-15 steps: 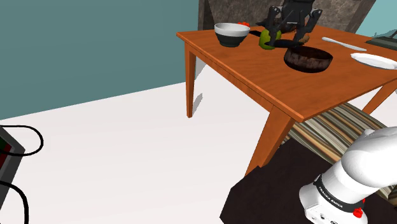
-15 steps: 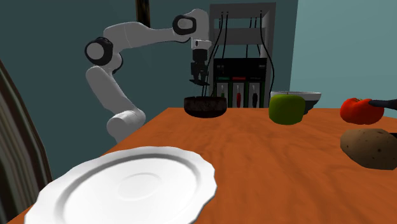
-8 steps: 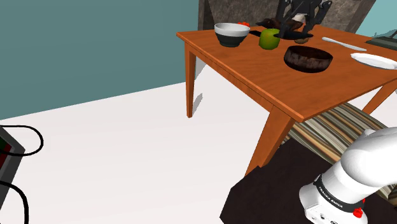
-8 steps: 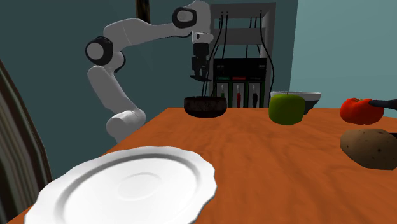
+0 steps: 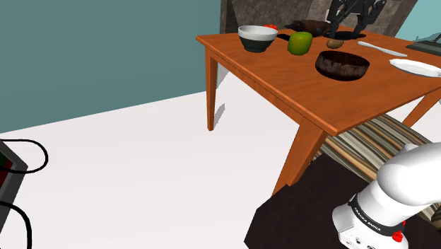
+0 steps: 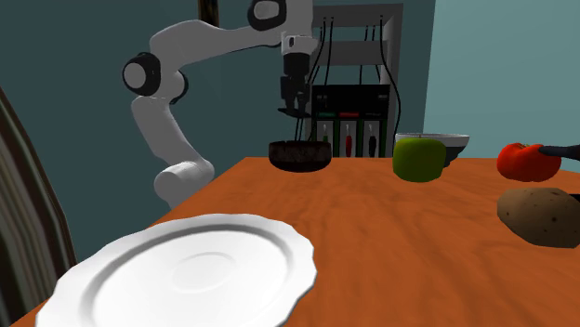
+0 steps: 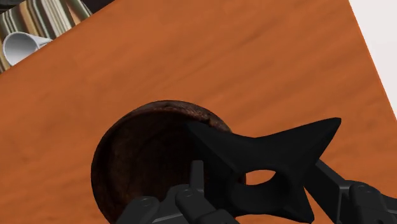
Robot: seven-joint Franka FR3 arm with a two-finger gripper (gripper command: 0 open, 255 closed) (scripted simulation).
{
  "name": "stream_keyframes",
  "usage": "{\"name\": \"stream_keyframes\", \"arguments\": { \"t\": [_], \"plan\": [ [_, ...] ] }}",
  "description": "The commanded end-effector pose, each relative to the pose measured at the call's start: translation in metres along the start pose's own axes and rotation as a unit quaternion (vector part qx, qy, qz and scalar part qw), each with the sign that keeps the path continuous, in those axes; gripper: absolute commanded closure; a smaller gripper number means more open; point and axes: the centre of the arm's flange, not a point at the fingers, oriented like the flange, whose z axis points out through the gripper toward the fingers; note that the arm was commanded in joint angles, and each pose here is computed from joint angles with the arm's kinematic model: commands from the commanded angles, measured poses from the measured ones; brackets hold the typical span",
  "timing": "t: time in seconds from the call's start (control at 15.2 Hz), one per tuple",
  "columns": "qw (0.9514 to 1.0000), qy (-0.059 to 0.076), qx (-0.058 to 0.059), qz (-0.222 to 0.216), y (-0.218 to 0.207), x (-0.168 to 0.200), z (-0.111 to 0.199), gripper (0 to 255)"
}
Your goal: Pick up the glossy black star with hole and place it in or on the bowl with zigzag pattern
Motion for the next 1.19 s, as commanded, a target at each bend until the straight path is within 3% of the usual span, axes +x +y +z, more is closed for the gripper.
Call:
{"name": "stream_keyframes", "arguments": {
  "t": [0.0, 0.26, 1.12],
  "plan": [
    [1.0000, 0.000, 0.000, -0.001, 0.024, 0.014, 0.002, 255],
    [1.0000, 0.000, 0.000, -0.001, 0.073, 0.046, 0.002, 255],
    [1.0000, 0.000, 0.000, -0.001, 0.073, 0.046, 0.070, 255]
  ]
}}
